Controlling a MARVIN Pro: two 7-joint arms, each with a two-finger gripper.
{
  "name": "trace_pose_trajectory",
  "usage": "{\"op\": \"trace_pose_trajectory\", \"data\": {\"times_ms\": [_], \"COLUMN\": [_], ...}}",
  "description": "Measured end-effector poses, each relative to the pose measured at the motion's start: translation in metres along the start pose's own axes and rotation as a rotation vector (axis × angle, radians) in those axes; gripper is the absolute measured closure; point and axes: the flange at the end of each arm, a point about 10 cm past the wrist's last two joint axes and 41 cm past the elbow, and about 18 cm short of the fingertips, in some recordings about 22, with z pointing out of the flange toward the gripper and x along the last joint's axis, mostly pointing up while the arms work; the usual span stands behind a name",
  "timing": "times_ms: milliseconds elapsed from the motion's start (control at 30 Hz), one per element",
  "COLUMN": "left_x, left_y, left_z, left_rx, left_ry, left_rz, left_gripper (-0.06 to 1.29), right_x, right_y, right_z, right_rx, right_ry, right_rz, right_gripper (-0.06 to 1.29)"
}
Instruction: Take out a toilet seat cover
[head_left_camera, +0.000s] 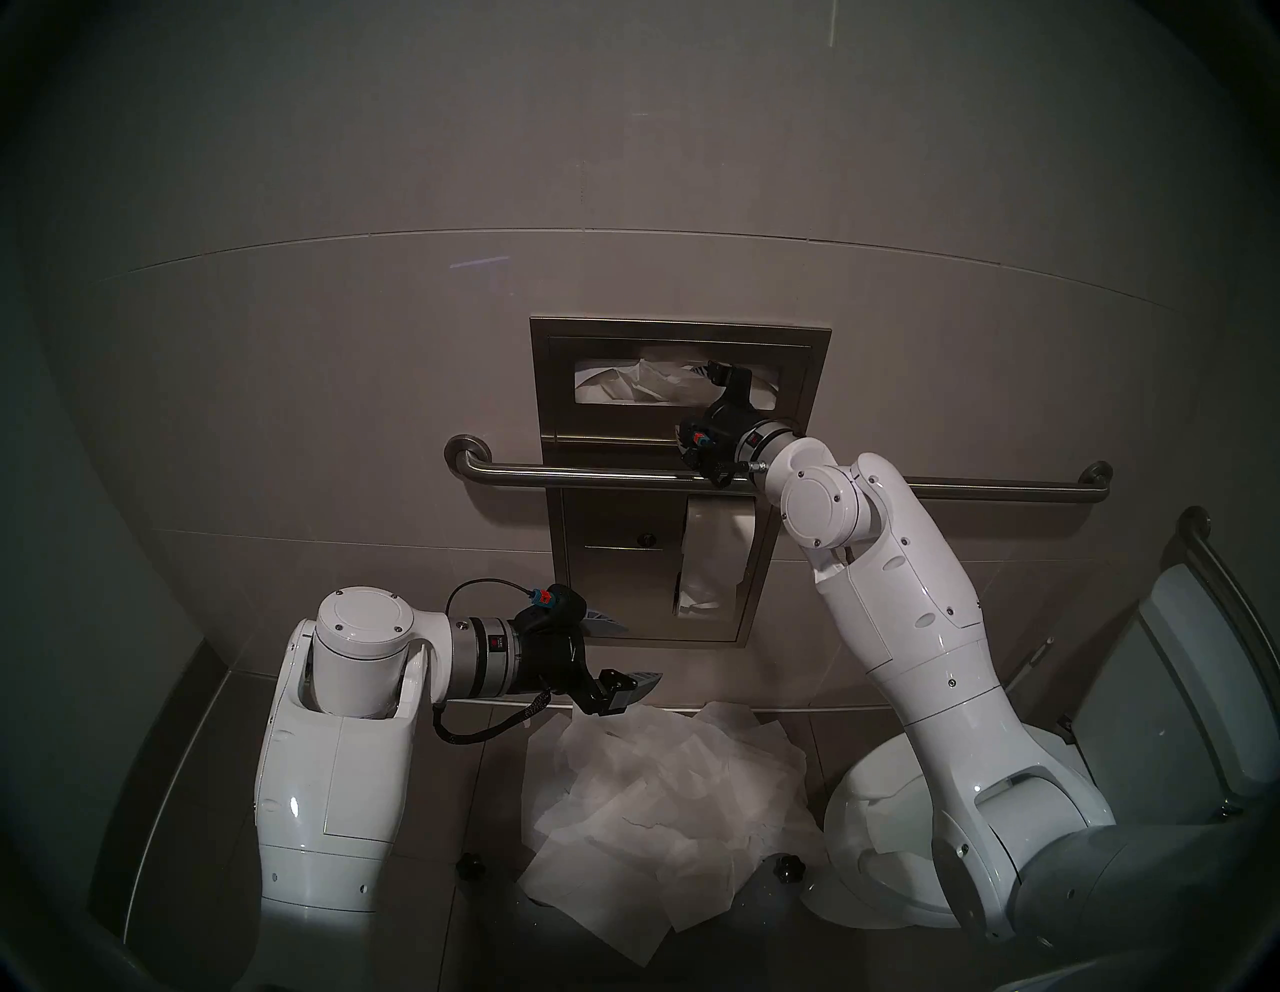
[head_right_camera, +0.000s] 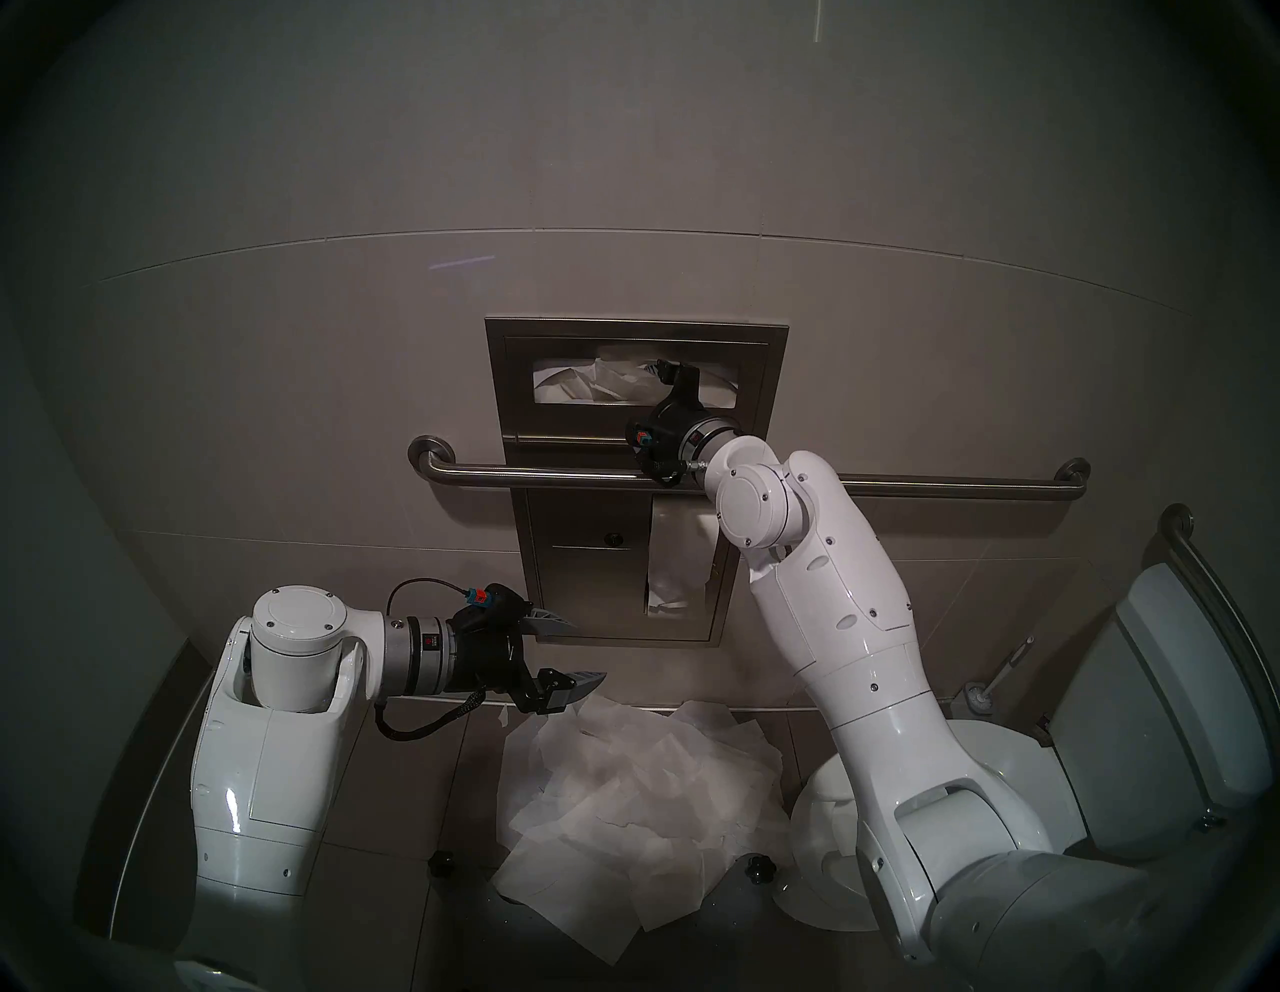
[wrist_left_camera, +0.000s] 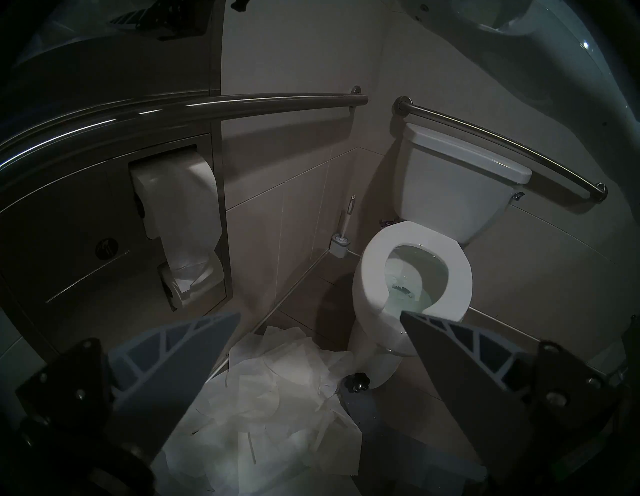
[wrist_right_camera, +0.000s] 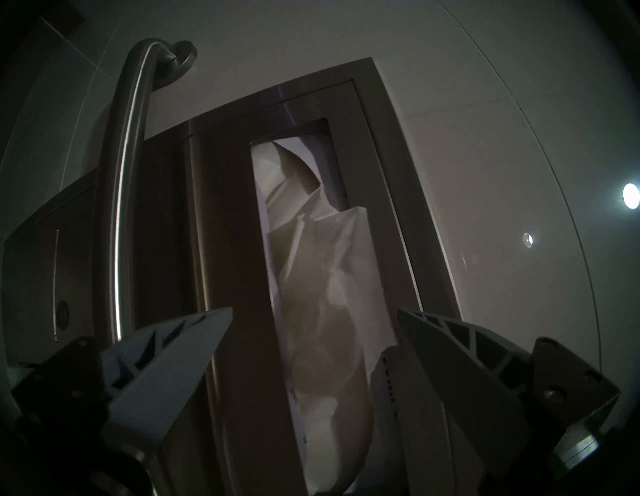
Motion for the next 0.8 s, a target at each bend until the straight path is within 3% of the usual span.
{"op": "trace_pose_trajectory", "data": {"times_ms": [333,800], "left_x": [0.0,0.0], "left_y": [0.0,0.0], "left_z": [0.0,0.0], "left_rx": [0.001,0.002], "left_ry": [0.001,0.002], "left_rz": [0.0,-0.001], "left_gripper": [-0.03,-0.03], "right_x": [-0.002,-0.015], "right_y": [0.017,0.014], "right_z": [0.014,0.036], "right_rx": [-0.008,0.034], "right_ry": [0.038,0.072], "right_rz": [-0.052,-0.068], "right_gripper": [-0.01,-0.01]}}
